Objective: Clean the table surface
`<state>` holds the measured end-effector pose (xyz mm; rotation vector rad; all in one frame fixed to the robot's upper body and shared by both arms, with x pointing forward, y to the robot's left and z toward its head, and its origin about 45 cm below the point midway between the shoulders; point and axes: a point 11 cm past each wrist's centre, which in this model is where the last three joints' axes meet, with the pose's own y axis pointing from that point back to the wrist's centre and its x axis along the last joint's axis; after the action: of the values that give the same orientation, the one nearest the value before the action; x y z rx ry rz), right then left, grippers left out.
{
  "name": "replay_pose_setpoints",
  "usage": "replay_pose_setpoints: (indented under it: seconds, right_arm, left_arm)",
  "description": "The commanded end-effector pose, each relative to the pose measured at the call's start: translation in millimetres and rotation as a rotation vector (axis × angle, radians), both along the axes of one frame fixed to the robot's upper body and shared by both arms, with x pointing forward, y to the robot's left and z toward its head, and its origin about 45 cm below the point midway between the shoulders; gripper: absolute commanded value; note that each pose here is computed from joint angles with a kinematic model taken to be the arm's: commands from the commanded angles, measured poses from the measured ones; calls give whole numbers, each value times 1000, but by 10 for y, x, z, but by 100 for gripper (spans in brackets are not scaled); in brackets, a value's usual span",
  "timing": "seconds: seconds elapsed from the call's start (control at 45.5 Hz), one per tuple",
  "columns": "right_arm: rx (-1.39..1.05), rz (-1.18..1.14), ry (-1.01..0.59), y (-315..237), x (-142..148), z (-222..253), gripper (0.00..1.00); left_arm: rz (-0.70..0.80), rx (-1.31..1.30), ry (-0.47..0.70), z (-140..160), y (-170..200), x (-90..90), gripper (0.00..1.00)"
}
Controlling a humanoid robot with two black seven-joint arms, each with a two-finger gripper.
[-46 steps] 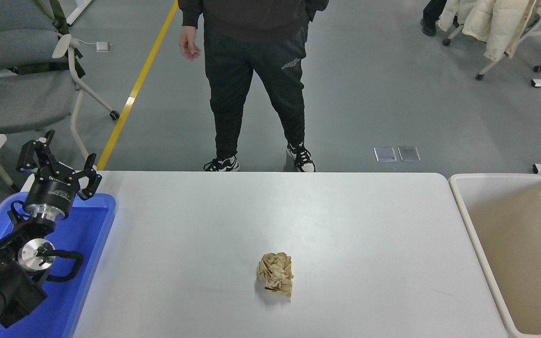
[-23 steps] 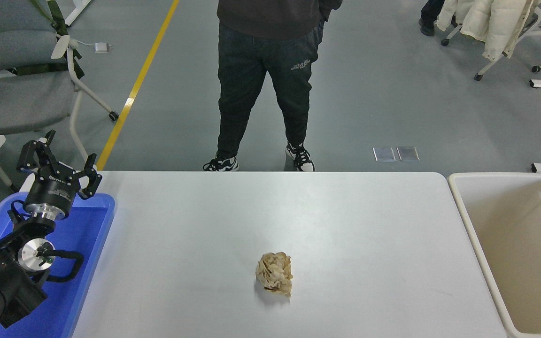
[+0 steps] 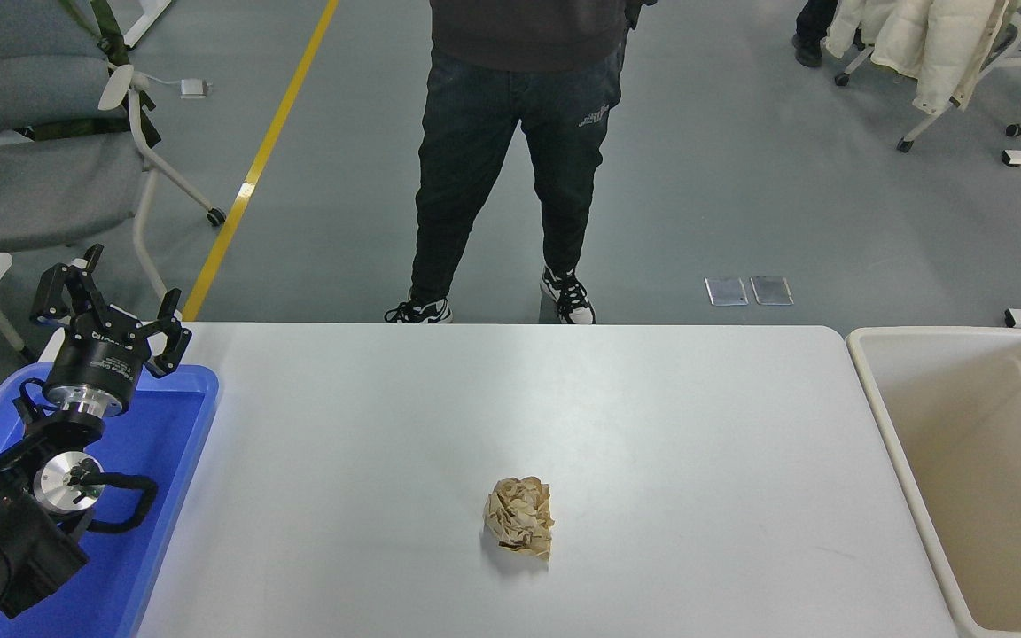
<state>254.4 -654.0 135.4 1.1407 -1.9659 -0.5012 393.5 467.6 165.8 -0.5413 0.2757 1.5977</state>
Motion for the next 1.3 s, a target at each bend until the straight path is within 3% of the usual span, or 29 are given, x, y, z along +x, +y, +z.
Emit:
replay_pose_setpoints:
  seconds: [0.0,0.703,0.725,0.747,0.769,0.791,1.011,1.275]
  right_arm:
    - [-5,-1,-2,292,187,-238,0]
    - [-83,-73,-18,591,356,-445,0]
    - [-82,-75,-17,590,362,-438,11]
    - [-83,-76,-16,585,371,-425,38]
    - [-83,-74,-16,582,375,-418,74]
    - [-83,-73,-15,582,375,-418,100]
    - [-184,42,89,586,376,-421,100]
    - [-182,34,63,589,432,-375,100]
  left_arm:
    - [0,0,0,1,1,0,100]
    - [0,0,0,1,1,0,100]
    - [0,0,0,1,1,0,100]
    - [-2,0,0,1,-5,2,100]
    - [0,0,0,1,1,0,100]
    - [-1,1,0,1,-1,0,100]
    - [-1,1,0,1,-1,1,100]
    - [-1,1,0,1,-1,0,100]
